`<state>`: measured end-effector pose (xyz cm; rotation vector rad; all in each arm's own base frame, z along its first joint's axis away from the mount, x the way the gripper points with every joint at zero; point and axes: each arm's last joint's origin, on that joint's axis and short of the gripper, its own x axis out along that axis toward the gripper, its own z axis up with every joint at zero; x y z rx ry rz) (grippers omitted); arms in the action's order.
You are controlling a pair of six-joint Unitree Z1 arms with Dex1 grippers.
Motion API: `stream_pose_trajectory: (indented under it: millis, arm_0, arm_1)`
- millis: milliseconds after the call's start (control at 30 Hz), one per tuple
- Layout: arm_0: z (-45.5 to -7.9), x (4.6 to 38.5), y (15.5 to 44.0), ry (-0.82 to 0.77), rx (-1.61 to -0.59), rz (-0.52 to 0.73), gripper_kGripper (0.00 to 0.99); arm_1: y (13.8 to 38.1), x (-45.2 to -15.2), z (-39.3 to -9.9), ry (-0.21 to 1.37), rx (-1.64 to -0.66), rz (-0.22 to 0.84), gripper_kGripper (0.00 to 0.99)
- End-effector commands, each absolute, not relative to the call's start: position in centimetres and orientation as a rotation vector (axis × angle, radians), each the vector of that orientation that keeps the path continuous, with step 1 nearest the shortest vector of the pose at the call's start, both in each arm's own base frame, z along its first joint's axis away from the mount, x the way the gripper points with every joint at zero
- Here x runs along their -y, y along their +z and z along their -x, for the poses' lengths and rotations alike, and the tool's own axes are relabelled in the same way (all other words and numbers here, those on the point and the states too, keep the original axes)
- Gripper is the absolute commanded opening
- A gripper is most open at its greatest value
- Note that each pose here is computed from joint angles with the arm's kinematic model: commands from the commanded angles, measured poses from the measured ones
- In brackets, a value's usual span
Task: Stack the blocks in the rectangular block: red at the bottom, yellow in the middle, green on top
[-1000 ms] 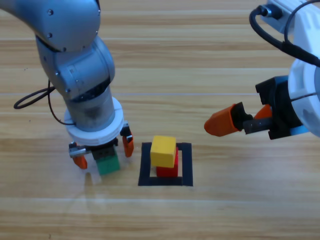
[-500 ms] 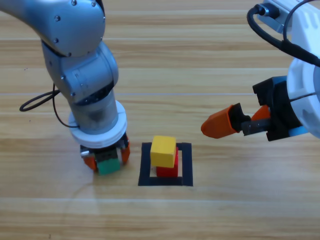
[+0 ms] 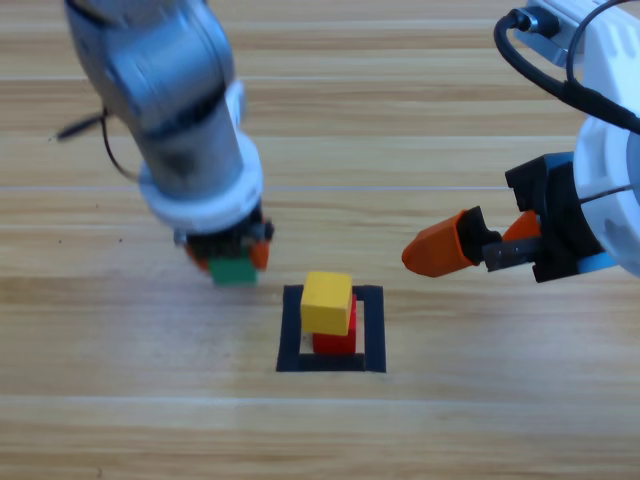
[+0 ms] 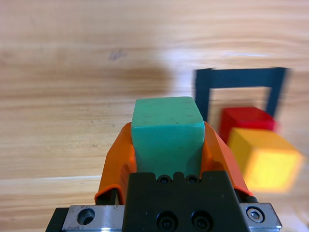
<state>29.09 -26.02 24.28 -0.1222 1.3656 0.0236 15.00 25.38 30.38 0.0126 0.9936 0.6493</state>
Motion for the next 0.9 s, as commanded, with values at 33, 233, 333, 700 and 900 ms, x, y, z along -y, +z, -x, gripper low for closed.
stream_pose_trajectory:
  millis: [33, 233, 333, 700, 900]
  arm_0:
    - [-27.8, 23.9, 29.8, -0.117, -1.29, 0.082, 0.27]
    - [-26.8, 23.8, 31.9, -0.188, -1.289, -0.005, 0.117]
    - [-26.7, 25.8, 31.9, -0.22, -1.316, -0.064, 0.115]
    - [-28.1, 31.6, 28.9, -0.218, -1.415, -0.17, 0.115]
    - [-28.0, 32.7, 28.1, -0.181, -1.429, -0.145, 0.115]
  arm_1:
    - [28.7, -26.0, -15.5, 0.622, -1.014, 0.018, 0.99]
    - [28.8, -26.0, -15.5, 0.622, -1.014, 0.014, 0.99]
    - [28.8, -26.0, -15.5, 0.622, -1.013, 0.015, 0.99]
    - [28.6, -25.7, -15.3, 0.619, -1.017, 0.02, 0.99]
    - [28.7, -25.5, -15.3, 0.619, -1.016, 0.019, 0.99]
